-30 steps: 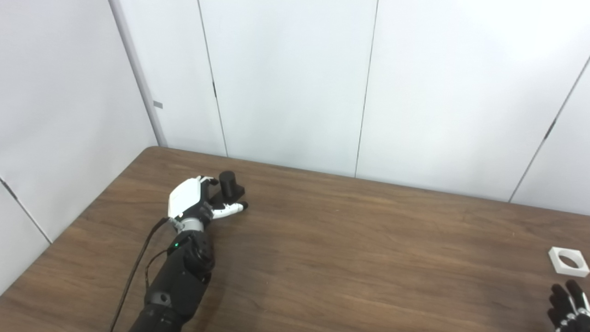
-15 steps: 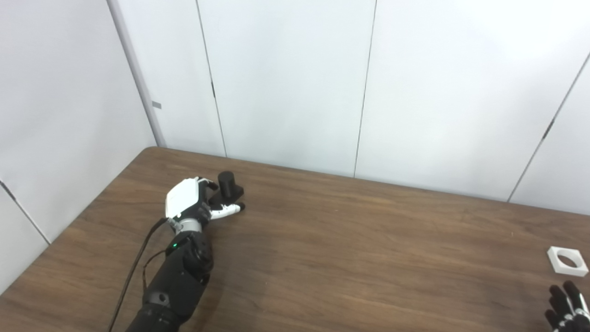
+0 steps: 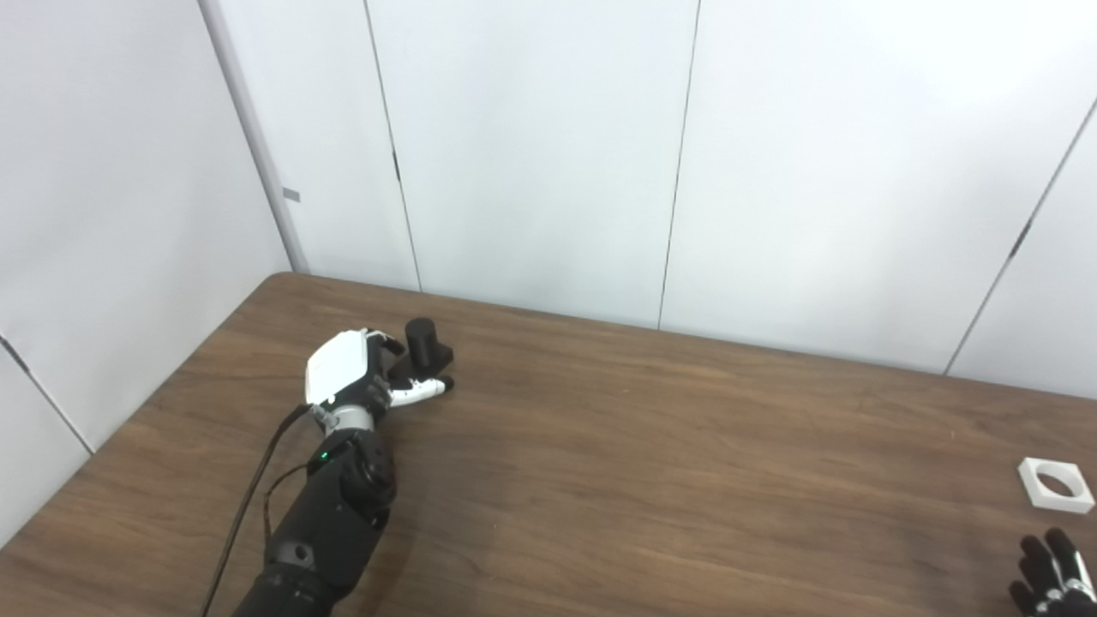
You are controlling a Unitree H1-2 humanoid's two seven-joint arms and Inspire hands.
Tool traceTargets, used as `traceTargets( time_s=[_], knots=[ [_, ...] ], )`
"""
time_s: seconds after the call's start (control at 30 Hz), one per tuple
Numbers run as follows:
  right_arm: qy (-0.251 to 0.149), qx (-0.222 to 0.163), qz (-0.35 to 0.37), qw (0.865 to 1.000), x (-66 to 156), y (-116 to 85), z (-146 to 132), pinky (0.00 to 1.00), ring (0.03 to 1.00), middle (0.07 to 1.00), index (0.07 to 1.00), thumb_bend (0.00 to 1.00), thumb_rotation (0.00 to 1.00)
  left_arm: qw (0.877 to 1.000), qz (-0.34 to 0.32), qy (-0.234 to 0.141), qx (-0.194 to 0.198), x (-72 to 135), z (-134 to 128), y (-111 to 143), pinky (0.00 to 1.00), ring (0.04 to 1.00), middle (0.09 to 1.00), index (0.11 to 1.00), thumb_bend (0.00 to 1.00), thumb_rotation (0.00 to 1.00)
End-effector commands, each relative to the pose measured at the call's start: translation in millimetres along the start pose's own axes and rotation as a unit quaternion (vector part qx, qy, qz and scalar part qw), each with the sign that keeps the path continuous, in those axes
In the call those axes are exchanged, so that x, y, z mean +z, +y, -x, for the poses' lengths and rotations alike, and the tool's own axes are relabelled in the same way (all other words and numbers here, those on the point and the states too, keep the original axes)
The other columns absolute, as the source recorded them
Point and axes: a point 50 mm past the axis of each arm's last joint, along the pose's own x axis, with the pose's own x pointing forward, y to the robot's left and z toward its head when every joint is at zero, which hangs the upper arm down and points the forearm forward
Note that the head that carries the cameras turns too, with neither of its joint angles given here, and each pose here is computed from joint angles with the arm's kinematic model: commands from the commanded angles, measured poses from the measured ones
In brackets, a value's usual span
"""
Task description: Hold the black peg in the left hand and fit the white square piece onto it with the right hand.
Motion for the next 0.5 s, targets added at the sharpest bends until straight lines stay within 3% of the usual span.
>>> traceTargets(
  time_s=[0.0, 0.2, 0.23, 0.27, 0.47],
  knots=[
    [0.01, -0.006, -0.008, 1.0, -4.6, 2.0, 11.1, 1.0, 1.0, 0.976, 1.0, 0.55, 1.0, 0.999, 0.001, -0.016, 0.037, 9.6, -14.4, 23.6, 1.0, 0.976, 0.897, 0.684, 0.85, 0.35],
    [0.009, -0.008, -0.009, 1.0, -3.4, 2.9, 12.1, 1.0, 0.999, 0.964, 1.0, 0.54, 1.0, 0.999, 0.016, -0.032, 0.037, 9.8, -16.5, 23.3, 1.0, 0.949, 0.864, 0.603, 0.79, 0.23],
    [0.009, -0.009, -0.01, 1.0, -3.0, 3.0, 12.2, 1.0, 1.0, 0.966, 1.0, 0.54, 1.0, 0.998, 0.024, -0.035, 0.041, 10.0, -16.9, 23.1, 1.0, 0.935, 0.85, 0.536, 0.63, 0.14],
    [0.008, -0.01, -0.011, 1.0, -2.7, 3.1, 12.2, 1.0, 0.998, 0.965, 0.996, 0.54, 1.0, 0.998, 0.03, -0.039, 0.044, 10.3, -17.1, 22.9, 1.0, 0.925, 0.839, 0.513, 0.58, 0.1],
    [0.008, -0.011, -0.005, 1.0, -0.6, 3.0, 12.0, 1.0, 0.99, 0.958, 0.99, 0.54, 1.0, 0.997, 0.036, -0.049, 0.042, 12.2, -17.7, 19.4, 1.0, 0.876, 0.798, 0.486, 0.52, 0.05]
  ],
)
